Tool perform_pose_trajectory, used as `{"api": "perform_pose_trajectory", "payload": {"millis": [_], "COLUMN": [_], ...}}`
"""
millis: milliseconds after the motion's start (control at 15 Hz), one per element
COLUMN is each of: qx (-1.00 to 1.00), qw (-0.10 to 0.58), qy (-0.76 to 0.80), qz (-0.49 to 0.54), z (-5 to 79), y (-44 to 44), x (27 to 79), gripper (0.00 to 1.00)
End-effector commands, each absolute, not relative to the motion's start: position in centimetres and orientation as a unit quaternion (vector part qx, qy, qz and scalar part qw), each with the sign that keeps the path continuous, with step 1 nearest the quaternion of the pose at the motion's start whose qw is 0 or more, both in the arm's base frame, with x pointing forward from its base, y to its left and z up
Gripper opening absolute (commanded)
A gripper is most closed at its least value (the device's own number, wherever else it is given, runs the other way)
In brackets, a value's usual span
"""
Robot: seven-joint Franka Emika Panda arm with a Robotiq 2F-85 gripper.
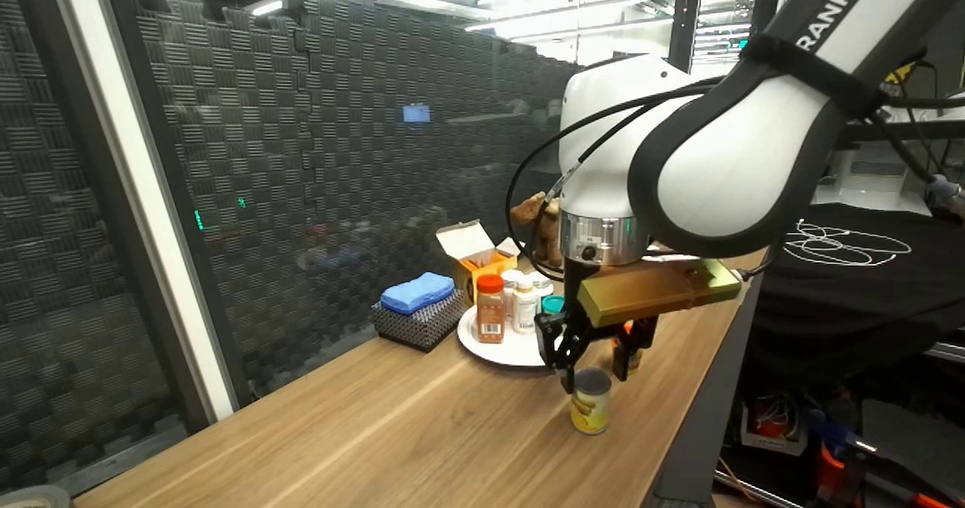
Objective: Put the orange object and the bottles on the plate
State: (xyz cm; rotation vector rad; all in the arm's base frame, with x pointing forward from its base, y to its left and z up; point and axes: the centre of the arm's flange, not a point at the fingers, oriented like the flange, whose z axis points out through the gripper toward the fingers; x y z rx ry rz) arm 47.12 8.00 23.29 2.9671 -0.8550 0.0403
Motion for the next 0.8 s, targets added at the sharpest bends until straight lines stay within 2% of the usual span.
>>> {"api": "perform_pose_trajectory", "payload": {"millis": [0, 200, 733], "qx": [0.959, 0.960, 0.955], "qw": [0.014, 0.013, 0.030], "qy": [-0.281, -0.279, -0.286], "qz": [0.025, 0.024, 0.066], "z": [24.2, 24.4, 28.9], "y": [7.6, 7.7, 8.7], "x": [46.9, 46.9, 48.3], "gripper": [0.42, 0.21, 0.20]}}
